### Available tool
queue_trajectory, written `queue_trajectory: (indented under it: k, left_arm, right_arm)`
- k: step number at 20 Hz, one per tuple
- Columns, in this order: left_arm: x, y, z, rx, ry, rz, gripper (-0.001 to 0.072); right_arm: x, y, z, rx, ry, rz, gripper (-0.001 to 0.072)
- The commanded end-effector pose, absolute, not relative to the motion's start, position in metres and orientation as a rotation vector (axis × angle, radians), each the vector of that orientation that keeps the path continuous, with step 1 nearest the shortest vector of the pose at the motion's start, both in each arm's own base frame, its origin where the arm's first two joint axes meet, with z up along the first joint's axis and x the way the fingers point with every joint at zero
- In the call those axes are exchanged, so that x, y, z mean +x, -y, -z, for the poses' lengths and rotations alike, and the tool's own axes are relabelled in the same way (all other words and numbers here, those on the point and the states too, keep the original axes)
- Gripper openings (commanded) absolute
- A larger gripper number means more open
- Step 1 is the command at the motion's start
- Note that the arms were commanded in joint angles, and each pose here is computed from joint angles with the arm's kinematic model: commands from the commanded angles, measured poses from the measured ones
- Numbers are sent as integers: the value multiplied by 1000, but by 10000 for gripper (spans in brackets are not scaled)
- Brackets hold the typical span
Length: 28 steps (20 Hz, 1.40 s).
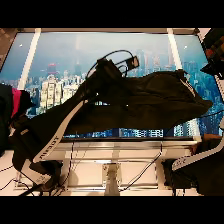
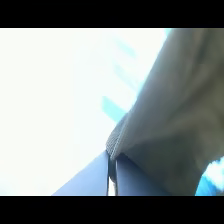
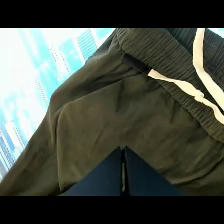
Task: Fold the clothes and pants, and hang the long-sleeved shirts on hangers.
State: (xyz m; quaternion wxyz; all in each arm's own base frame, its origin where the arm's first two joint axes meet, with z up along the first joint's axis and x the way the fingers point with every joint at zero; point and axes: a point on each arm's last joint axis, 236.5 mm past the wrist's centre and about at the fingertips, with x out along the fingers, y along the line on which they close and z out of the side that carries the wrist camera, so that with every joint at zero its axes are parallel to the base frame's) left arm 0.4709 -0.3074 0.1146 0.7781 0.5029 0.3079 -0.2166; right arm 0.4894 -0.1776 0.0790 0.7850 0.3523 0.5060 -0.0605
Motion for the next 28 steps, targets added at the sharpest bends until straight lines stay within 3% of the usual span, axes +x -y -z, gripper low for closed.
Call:
queue_trajectory:
  k: [1,6,7,8,9,10,11,14,15,16,17,20,23,28]
  left_arm:
    - [530,333,-181,779,-319,418,8]
    - [614,295,-189,134,-182,352,17]
    - [623,293,-182,60,-178,356,154]
    - [628,289,-172,40,-191,348,403]
    - [631,287,-161,23,-221,337,624]
    - [630,283,-150,13,-263,320,657]
    - [628,281,-142,21,-300,303,657]
    - [614,264,-118,75,-441,229,653]
    - [607,252,-110,133,-498,199,566]
    - [599,242,-103,200,-553,178,343]
    - [589,229,-99,286,-608,164,25]
    - [566,203,-91,553,-727,184,8]
    - [520,172,-60,906,-971,255,6]
    - [448,168,-6,1058,-1233,321,5]
  right_arm:
    - [489,176,-79,761,-1098,128,27]
    - [490,177,-79,760,-1089,130,28]
    - [491,178,-80,759,-1083,132,28]
    - [492,178,-80,759,-1081,133,36]
    - [492,179,-80,759,-1079,134,99]
    - [492,179,-80,759,-1077,134,232]
    - [493,180,-80,759,-1074,135,312]
    - [494,180,-80,758,-1071,136,314]
    - [494,180,-80,758,-1069,136,313]
    - [495,181,-80,757,-1066,138,309]
    - [495,181,-80,758,-1065,138,309]
    - [496,181,-70,769,-1083,137,308]
    - [493,176,-51,804,-1126,127,308]
    - [497,162,-34,876,-1161,71,308]
